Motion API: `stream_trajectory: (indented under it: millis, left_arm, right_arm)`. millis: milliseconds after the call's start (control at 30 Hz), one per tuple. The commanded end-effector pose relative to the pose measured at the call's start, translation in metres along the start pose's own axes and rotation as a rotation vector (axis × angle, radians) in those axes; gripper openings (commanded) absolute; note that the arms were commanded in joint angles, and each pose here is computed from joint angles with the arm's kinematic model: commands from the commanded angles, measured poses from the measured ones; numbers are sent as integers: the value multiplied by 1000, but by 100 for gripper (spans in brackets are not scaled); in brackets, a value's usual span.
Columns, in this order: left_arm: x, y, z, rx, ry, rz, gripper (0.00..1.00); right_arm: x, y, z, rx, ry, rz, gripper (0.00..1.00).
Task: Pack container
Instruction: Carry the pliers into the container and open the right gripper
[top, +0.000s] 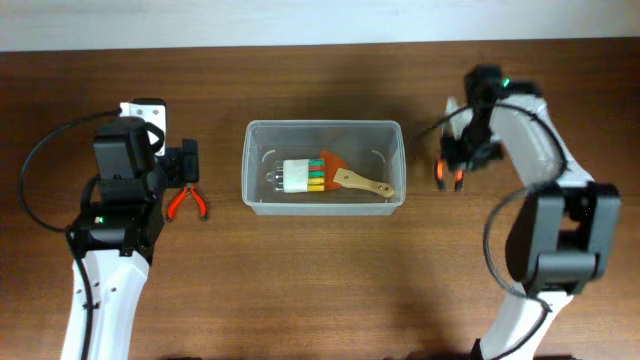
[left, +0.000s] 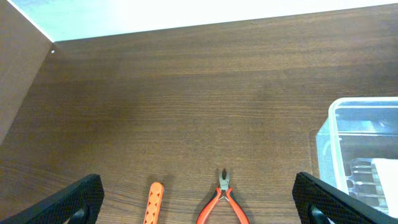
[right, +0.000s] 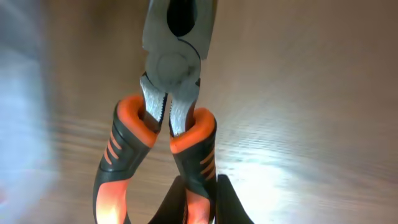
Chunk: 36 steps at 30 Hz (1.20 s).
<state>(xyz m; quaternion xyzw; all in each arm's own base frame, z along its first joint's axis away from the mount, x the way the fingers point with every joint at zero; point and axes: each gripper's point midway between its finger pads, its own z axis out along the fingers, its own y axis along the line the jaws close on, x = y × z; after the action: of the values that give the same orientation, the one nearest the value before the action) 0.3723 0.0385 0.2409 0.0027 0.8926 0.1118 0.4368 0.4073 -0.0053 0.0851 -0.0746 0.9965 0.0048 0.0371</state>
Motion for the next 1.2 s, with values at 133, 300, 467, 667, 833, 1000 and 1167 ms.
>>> stream_trajectory:
  millis: [133, 300, 467, 667, 833, 1000, 1167]
  left_arm:
    - [-8, 2, -3, -4, -18, 11, 99]
    - [-8, 2, -3, -4, -18, 11, 99]
    - [-8, 2, -3, -4, -18, 11, 99]
    - [-8, 2, -3, -4, -18, 11, 99]
    - [-8, 2, -3, -4, -18, 11, 99]
    - [-8, 2, -3, -4, -18, 12, 99]
    - [-8, 2, -3, -4, -18, 11, 99]
  right_arm:
    - [-43, 60, -168, 25, -416, -139, 4]
    - [-42, 122, -173, 11, -435, -442, 4]
    - [-30, 182, -143, -2, -371, -872, 4]
    - [-21, 203, -78, -6, -210, -1297, 4]
    - [-23, 196, -32, -26, -107, -1482, 4]
    - [-36, 189, -1, -24, -87, -1510, 9]
    - [-56, 180, 9, 21, -128, -1477, 28]
